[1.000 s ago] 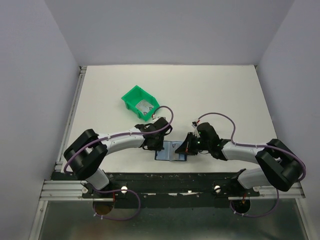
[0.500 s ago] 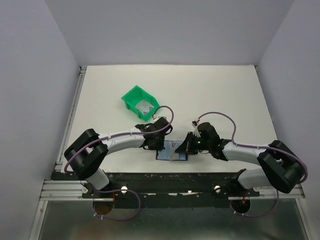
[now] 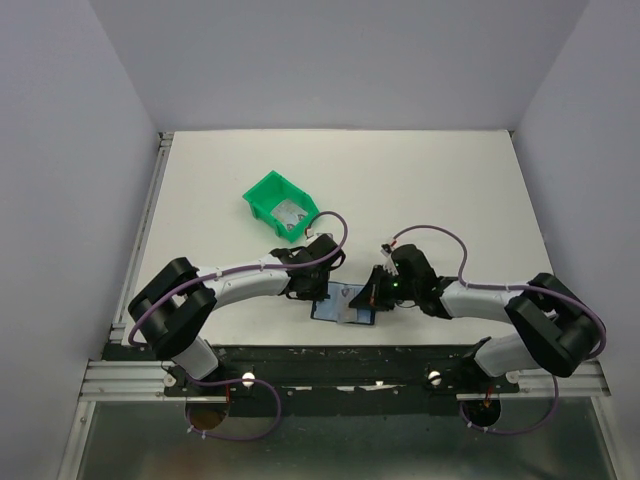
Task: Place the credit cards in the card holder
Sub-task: Insert the credit card into the card holder.
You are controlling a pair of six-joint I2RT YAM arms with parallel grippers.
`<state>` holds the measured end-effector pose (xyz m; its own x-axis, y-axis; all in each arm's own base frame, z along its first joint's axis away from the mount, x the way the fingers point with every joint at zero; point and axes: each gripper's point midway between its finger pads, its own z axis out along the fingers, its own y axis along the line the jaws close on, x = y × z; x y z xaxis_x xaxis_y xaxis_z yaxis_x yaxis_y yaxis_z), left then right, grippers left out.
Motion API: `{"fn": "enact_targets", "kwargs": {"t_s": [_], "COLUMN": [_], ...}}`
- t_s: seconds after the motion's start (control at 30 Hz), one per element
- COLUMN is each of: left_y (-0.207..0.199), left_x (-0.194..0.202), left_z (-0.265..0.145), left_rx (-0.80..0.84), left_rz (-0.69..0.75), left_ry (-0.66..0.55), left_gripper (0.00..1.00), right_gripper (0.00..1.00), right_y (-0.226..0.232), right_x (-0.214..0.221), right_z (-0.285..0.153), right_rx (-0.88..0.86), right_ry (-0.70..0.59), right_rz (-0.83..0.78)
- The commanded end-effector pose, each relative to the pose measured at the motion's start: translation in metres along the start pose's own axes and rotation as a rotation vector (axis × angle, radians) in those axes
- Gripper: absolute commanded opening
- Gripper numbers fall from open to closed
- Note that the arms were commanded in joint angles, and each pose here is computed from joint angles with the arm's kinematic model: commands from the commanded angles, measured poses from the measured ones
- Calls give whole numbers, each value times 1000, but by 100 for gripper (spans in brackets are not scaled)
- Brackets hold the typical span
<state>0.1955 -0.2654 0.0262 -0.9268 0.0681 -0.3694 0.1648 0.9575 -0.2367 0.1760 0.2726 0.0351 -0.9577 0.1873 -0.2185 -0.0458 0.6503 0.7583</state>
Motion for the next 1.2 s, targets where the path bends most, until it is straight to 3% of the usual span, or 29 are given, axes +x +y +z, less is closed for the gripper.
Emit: {"fn": "enact_targets", "kwargs": {"t_s": [0.0,1.17], "left_y": [15,14], "left_x": [25,25], "left_z": [11,11], "left_rx": [-49,-49], "left_rz": [14,16], "left_ry": [89,91], "left_gripper": [0,0], "right_gripper": [0,0], "right_y": [-1,-10], "right_x": [-1,-36], "right_z": [6,13], "right_rx": [5,41], "right_ry": [22,-147], "right_rz": [11,50]}}
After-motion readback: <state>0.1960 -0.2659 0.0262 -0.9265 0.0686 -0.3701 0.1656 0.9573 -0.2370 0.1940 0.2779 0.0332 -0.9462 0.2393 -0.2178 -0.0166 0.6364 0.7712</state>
